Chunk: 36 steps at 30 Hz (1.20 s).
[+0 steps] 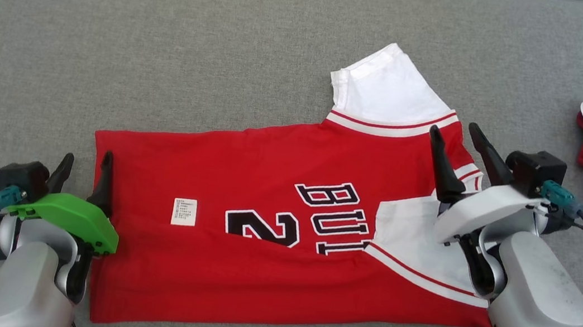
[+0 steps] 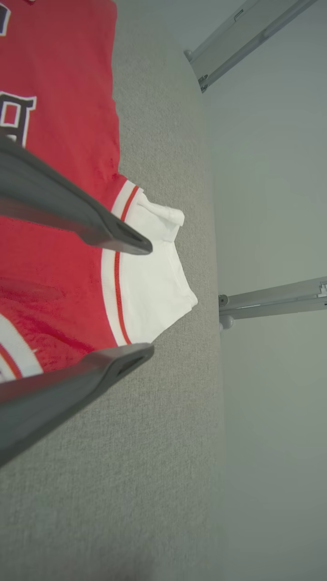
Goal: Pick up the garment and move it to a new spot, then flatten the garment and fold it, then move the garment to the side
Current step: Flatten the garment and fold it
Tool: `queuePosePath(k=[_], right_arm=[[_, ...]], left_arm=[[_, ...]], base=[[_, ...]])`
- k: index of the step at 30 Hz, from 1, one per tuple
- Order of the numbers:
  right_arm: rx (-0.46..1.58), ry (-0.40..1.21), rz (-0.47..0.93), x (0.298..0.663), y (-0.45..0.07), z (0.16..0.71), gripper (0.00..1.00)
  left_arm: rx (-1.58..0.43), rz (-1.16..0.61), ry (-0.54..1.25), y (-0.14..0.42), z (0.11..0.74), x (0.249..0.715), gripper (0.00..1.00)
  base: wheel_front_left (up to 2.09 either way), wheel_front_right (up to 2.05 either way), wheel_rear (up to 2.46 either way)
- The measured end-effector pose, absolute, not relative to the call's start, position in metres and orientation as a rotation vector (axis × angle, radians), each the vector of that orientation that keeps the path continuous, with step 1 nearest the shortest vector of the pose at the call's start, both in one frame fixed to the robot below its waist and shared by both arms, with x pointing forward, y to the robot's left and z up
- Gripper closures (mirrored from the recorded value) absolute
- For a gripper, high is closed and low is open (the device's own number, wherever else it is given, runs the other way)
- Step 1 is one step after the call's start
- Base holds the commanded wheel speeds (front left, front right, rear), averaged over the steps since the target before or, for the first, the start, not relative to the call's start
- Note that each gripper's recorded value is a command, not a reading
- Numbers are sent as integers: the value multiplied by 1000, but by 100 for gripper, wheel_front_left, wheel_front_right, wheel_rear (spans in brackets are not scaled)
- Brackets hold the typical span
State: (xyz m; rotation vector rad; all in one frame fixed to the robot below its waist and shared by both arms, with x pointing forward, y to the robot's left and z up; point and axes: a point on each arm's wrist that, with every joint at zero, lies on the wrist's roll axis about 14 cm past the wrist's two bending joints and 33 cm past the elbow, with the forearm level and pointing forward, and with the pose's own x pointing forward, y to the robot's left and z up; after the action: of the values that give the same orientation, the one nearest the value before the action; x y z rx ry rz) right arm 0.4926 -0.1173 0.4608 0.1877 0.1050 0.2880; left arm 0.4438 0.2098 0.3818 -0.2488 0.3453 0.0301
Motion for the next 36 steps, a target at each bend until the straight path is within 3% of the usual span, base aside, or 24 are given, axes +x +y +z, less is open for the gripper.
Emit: queuePosePath(k=[9,10,11,13,26,36], right_arm=[[153,102,334,518,-108,458,0],[153,102,340,520,-106,458,0],[153,101,345,522,-104,458,0],[154,100,353,526,-101,457,0],[88,153,368,586,-98,458,0],[3,410,385,627,-78,417,0]], left_arm=[[-217,-15,402,204,365,466,0],[-214,-17,407,204,363,467,15],[-211,-21,410,204,362,469,65],[-208,-29,414,202,361,473,100],[-193,-87,382,192,366,490,100],[-198,-118,347,182,375,491,100]], base=[[0,0,0],[0,0,0],[0,0,0],[0,0,0],[0,0,0],[0,0,0]])
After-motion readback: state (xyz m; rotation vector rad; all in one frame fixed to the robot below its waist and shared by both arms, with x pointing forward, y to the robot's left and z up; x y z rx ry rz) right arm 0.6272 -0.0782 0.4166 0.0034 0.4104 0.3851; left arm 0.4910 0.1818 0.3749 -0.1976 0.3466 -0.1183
